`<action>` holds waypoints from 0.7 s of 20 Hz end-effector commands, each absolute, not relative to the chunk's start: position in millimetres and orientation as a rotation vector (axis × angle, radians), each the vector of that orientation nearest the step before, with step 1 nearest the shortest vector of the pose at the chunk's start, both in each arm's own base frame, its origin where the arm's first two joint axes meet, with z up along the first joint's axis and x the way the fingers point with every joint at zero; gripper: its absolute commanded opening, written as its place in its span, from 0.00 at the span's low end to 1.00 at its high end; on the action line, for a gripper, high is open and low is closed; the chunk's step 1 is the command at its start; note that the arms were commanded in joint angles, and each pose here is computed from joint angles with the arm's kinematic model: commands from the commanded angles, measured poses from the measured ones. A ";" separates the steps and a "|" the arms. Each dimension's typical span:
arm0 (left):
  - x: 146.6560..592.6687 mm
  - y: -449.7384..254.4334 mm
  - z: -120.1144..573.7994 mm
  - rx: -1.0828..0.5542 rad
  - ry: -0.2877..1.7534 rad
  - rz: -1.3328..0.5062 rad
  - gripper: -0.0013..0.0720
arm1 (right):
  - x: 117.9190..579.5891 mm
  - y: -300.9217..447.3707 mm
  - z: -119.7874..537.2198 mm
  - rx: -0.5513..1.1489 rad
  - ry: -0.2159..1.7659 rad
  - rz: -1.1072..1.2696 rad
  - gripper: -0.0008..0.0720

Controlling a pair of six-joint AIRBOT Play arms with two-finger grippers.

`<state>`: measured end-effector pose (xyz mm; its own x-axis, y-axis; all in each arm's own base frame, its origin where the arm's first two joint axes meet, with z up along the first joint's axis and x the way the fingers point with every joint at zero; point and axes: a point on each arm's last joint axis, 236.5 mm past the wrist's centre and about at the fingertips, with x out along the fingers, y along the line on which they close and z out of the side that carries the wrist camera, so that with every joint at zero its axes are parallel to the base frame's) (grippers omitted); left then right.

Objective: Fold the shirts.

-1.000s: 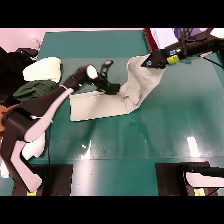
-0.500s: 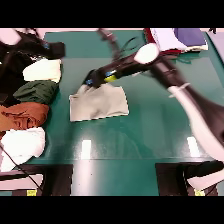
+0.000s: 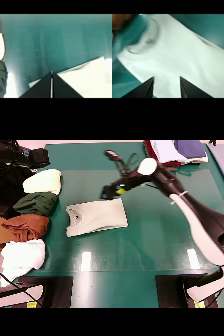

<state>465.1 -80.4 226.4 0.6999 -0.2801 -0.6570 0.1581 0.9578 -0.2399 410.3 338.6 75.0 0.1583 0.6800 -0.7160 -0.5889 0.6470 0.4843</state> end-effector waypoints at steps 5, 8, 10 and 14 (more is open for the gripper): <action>463.1 -99.1 231.0 -0.161 0.741 -0.313 0.05 | 407.2 200.7 -49.9 0.558 1.358 0.556 0.91; 464.4 -115.4 232.1 -0.120 0.718 -0.354 0.05 | 407.7 235.6 -63.4 0.678 1.367 0.634 0.91; 466.6 -120.0 236.4 -0.126 0.696 -0.363 0.05 | 408.6 264.7 -69.3 0.677 1.377 0.681 0.90; 464.6 -122.1 235.3 -0.135 0.707 -0.370 0.05 | 406.9 339.8 -70.1 0.647 1.384 0.822 0.73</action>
<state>464.8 -119.0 234.8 0.7007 -0.3675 -0.6115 0.2780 0.9300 -0.2403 408.8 294.8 -67.0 0.0348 0.7773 -0.6282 -0.0921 0.6284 0.7724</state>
